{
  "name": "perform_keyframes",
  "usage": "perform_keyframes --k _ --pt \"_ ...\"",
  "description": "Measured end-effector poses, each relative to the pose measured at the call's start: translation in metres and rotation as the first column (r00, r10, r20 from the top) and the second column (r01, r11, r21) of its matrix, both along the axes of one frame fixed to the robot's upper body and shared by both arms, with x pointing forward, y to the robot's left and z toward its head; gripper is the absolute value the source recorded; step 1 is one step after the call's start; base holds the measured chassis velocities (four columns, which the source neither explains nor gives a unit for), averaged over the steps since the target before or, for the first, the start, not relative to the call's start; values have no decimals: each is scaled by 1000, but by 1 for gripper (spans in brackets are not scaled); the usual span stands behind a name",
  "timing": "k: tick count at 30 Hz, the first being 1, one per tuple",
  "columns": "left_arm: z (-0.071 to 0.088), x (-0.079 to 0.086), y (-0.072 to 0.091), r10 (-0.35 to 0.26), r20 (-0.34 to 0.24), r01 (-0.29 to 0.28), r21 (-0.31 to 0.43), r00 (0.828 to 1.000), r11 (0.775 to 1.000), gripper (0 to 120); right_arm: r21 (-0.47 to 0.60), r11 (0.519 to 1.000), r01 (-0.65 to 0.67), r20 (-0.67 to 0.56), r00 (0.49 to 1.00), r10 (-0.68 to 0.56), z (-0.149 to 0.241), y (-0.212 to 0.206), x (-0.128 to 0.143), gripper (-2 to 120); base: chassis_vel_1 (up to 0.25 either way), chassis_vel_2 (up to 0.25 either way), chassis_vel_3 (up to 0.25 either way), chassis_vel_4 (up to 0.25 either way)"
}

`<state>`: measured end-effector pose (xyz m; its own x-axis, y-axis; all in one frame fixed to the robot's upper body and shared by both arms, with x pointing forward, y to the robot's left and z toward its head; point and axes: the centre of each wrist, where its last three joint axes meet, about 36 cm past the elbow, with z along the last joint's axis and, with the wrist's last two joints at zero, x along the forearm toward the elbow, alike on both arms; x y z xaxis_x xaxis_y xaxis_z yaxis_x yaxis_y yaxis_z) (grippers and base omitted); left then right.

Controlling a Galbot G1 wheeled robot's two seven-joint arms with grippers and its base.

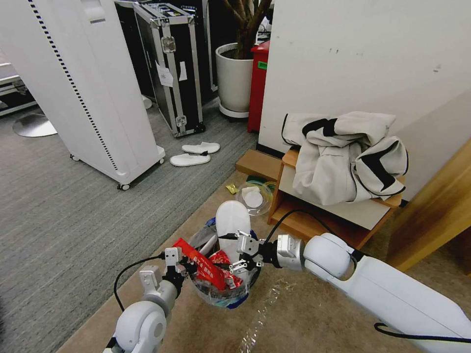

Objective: Pick up the trash bin and place the garbage on the floor into it.

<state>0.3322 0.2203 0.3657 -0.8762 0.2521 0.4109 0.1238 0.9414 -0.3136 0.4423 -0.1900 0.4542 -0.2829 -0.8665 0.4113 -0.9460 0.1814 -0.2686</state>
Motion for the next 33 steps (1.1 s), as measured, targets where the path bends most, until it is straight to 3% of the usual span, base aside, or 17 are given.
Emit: perform_keyframes --k 6,12,24,33 --pt "0 0 1 5 -13 -5 -2 1000 1000 1 18 1000 -1 12 1000 1 12 -6 -3 98 0 0 0 0" --pt "5 1 5 11 -34 -12 -11 999 1000 1 45 999 3 23 1000 -4 22 -11 -5 100 0 0 0 0" --pt "11 0 7 35 -141 -44 -66 989 997 1 107 994 23 64 997 -30 56 -36 -13 100 0 0 0 0" --pt "13 1 6 43 -204 -62 -87 978 994 1 118 990 81 55 995 -88 59 -61 -30 100 0 0 0 0"
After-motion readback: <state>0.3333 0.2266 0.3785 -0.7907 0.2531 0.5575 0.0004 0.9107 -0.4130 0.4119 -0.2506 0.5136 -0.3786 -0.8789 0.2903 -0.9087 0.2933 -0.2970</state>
